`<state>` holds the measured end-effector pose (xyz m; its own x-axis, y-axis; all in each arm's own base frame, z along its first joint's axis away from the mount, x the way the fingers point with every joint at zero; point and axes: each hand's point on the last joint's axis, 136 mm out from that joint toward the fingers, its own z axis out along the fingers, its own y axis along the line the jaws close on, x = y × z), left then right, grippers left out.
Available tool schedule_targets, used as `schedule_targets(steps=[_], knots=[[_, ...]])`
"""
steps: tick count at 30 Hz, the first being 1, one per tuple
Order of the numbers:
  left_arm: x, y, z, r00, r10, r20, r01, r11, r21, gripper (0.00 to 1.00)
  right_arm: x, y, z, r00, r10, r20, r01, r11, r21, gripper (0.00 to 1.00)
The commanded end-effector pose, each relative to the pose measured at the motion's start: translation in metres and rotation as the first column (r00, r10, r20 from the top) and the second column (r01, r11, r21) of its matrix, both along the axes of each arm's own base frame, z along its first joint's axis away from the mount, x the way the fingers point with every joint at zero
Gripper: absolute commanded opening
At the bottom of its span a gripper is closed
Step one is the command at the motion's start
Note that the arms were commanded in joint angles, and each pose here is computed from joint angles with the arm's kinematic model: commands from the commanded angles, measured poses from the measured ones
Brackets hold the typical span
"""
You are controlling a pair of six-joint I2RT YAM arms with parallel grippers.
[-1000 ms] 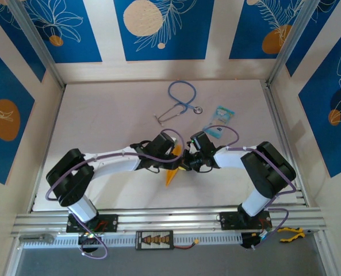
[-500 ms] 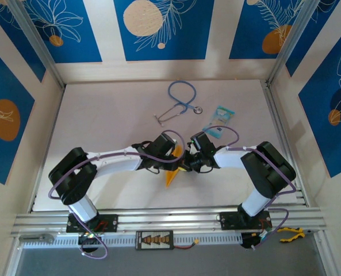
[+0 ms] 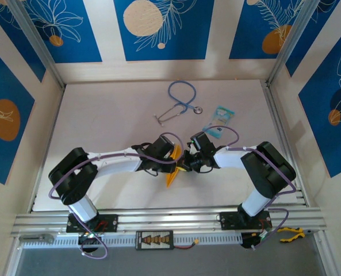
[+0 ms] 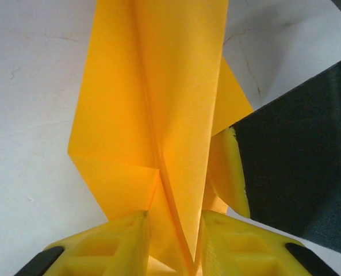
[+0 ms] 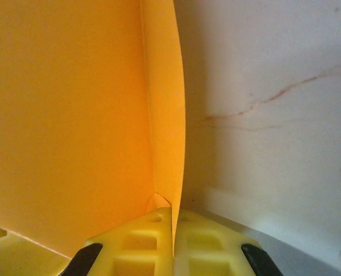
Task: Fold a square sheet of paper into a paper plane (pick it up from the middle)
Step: Move a paper plane to the center of the table.
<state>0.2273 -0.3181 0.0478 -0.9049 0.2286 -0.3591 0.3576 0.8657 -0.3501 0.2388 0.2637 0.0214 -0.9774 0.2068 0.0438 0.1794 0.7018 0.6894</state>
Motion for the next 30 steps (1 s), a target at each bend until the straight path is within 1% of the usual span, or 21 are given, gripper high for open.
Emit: schedule_targets(steps=[1,5,10,16,22,27,30], knots=[[-0.011,0.001,-0.002,0.999,-0.010,-0.031,0.010,1.000,-0.008,0.28,-0.001,0.001,0.004,1.000,0.003,-0.005,-0.003,1.000,0.023,0.05],[-0.013,-0.007,0.004,0.999,-0.025,-0.036,0.023,0.998,-0.059,0.34,-0.001,0.001,0.005,1.000,0.005,-0.001,-0.005,1.000,0.026,0.05],[-0.016,-0.011,0.009,0.999,-0.012,-0.050,0.006,0.993,-0.117,0.37,-0.001,0.001,0.005,1.000,0.004,-0.001,-0.004,1.000,0.026,0.05],[-0.017,0.004,0.012,0.998,0.049,-0.035,-0.053,0.993,-0.105,0.42,-0.001,0.001,0.005,1.000,0.003,-0.002,-0.003,1.000,0.025,0.05],[-0.022,0.005,0.010,0.997,0.056,-0.058,-0.062,0.991,-0.121,0.43,0.000,0.002,0.005,1.000,0.003,-0.004,-0.003,1.000,0.028,0.05],[-0.025,-0.001,0.008,0.995,0.050,-0.083,-0.062,0.988,-0.145,0.42,-0.001,0.002,0.005,1.000,0.007,-0.007,-0.006,1.000,0.029,0.05],[-0.025,-0.006,0.009,0.995,0.043,-0.089,-0.057,0.984,-0.169,0.39,0.000,0.002,0.006,1.000,0.006,-0.004,-0.005,1.000,0.030,0.05]])
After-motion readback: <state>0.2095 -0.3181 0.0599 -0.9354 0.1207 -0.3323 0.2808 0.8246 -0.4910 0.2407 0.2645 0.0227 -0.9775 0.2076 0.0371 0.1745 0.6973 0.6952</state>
